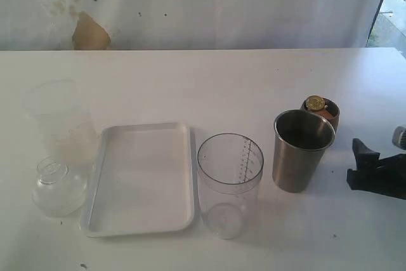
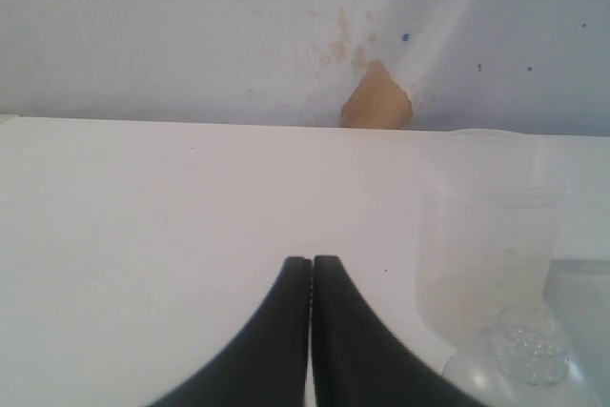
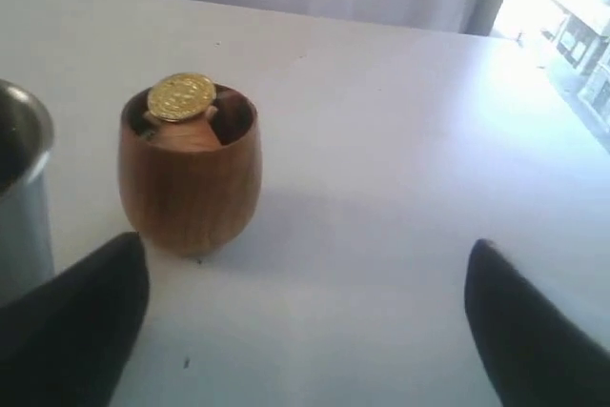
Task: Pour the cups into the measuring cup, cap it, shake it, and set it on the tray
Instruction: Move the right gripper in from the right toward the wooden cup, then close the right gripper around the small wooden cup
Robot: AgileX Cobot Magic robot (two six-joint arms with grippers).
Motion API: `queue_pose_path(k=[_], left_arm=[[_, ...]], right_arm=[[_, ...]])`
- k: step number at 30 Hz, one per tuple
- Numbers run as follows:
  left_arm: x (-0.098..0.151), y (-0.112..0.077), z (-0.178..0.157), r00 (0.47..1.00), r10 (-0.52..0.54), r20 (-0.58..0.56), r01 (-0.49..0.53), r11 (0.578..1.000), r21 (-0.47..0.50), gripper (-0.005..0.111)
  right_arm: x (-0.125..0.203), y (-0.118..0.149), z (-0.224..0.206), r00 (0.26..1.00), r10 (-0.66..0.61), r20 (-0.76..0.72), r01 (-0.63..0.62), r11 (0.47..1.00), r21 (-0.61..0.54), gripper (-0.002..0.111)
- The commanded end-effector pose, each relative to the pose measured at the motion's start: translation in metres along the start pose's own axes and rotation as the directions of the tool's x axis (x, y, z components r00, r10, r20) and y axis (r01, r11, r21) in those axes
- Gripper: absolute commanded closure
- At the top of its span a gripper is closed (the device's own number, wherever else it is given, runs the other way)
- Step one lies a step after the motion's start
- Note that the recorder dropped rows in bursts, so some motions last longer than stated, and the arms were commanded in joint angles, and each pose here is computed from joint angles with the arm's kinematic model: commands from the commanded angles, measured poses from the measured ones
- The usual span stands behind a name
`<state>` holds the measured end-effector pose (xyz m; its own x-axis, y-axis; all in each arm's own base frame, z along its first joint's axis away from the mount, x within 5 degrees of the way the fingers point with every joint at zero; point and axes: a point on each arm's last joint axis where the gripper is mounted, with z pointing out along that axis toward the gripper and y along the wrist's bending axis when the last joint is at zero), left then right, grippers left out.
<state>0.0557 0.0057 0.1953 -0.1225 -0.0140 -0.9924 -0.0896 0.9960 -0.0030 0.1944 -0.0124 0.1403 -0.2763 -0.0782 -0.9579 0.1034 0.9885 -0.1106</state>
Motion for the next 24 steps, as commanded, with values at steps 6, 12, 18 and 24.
queue_pose_path(k=[6, 12, 18, 24], left_arm=[[0.000, 0.000, 0.000, 1.000, -0.003, 0.009, 0.003, 1.000, 0.004, 0.106], [0.000, 0.000, 0.000, 1.000, -0.003, 0.009, 0.003, 1.000, 0.004, 0.106], [0.000, 0.000, 0.000, 1.000, -0.003, 0.009, 0.003, 1.000, 0.004, 0.106], [0.000, 0.000, 0.000, 1.000, -0.003, 0.009, 0.003, 1.000, 0.004, 0.106]], right_arm=[[0.015, 0.006, 0.031, 1.000, -0.008, -0.016, 0.008, 1.000, -0.017, 0.027], [0.017, 0.015, 0.050, 0.999, -0.034, -0.014, 0.032, 0.996, -0.087, 0.027], [0.019, 0.013, 0.066, 0.996, -0.019, -0.089, 0.014, 0.998, -0.054, 0.026], [0.017, 0.013, 0.069, 0.997, -0.017, -0.078, 0.013, 0.999, -0.051, 0.015]])
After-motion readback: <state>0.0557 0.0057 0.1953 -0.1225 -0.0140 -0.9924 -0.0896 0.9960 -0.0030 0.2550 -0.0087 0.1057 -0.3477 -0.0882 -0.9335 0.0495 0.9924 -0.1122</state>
